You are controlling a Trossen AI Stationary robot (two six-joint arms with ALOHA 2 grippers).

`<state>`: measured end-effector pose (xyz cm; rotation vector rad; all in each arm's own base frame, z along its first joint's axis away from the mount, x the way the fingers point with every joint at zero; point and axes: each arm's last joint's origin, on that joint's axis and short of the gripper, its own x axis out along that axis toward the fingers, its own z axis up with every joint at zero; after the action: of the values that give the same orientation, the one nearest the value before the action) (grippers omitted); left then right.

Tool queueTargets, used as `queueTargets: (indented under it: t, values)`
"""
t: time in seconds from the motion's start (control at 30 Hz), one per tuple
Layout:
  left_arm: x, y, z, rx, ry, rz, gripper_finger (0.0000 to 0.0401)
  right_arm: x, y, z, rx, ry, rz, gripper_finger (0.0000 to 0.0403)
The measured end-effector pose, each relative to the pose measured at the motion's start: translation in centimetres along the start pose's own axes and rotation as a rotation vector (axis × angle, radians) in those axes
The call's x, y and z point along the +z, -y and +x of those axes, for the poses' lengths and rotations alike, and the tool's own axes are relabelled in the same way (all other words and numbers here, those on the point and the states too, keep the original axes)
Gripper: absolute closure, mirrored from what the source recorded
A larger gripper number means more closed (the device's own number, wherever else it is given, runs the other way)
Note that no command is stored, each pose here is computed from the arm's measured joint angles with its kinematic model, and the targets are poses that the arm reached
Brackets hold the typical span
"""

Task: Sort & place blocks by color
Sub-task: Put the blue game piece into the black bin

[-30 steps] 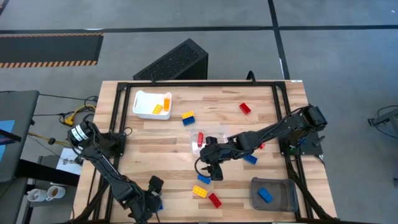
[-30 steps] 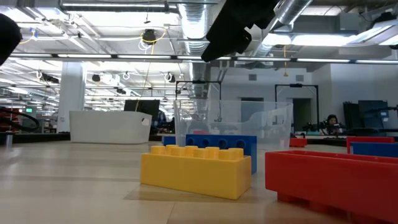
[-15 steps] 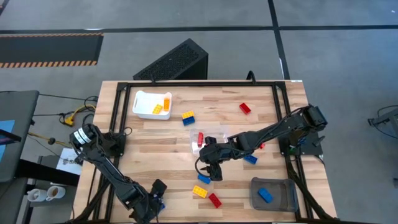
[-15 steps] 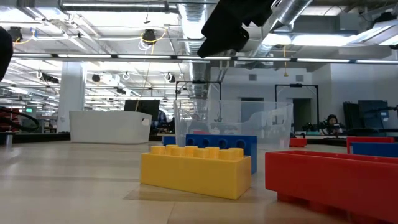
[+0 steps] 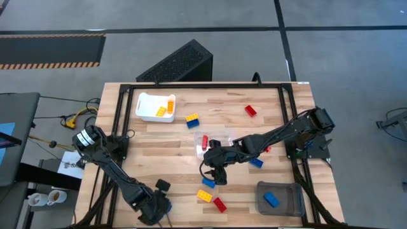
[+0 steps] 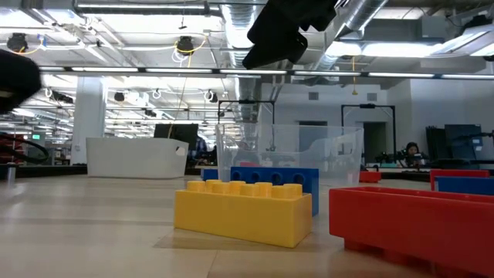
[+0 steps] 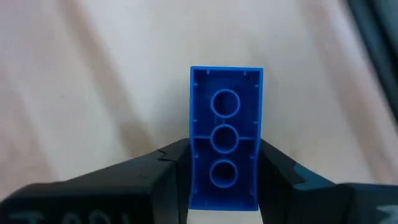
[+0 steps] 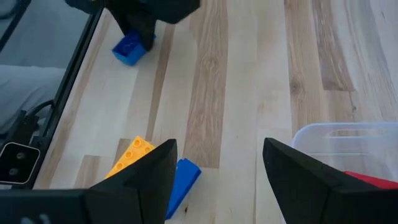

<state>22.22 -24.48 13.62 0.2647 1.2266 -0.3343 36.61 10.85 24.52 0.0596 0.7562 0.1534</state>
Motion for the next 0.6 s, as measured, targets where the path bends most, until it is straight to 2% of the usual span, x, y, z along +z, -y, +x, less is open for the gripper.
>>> queueTargets:
  t: [0.1, 0.17, 0.3, 0.37, 0.5, 0.6]
  values:
    - [0.0, -0.5, -0.3, 0.048, 0.009, -0.039, 0.0304, 0.0, 0.0, 0.0, 0.000, 0.000, -0.018, 0.0143]
    - [-0.1, -0.9, -0.7, 0.120, 0.034, -0.039, 0.0304, 0.0, 0.0, 0.0, 0.001, 0.004, -0.023, 0.0143]
    - [-0.3, -1.7, -2.1, 0.198, 0.170, -0.081, 0.0304, 0.3, -0.1, 0.0, 0.006, 0.031, -0.037, 0.0143]
    - [-1.5, -2.3, -2.2, 0.182, 0.241, -0.121, 0.0304, 0.4, -0.1, 0.0, 0.008, 0.041, -0.047, 0.0143]
    - [-3.9, -4.0, -2.7, 0.053, 0.515, -0.269, 0.0304, 0.5, -0.1, 0.0, 0.009, 0.052, -0.065, 0.0143]
    - [-6.2, -6.0, -2.9, 0.008, 0.682, -0.376, 0.0304, 0.8, 0.1, 0.0, 0.008, 0.078, -0.067, 0.0143]
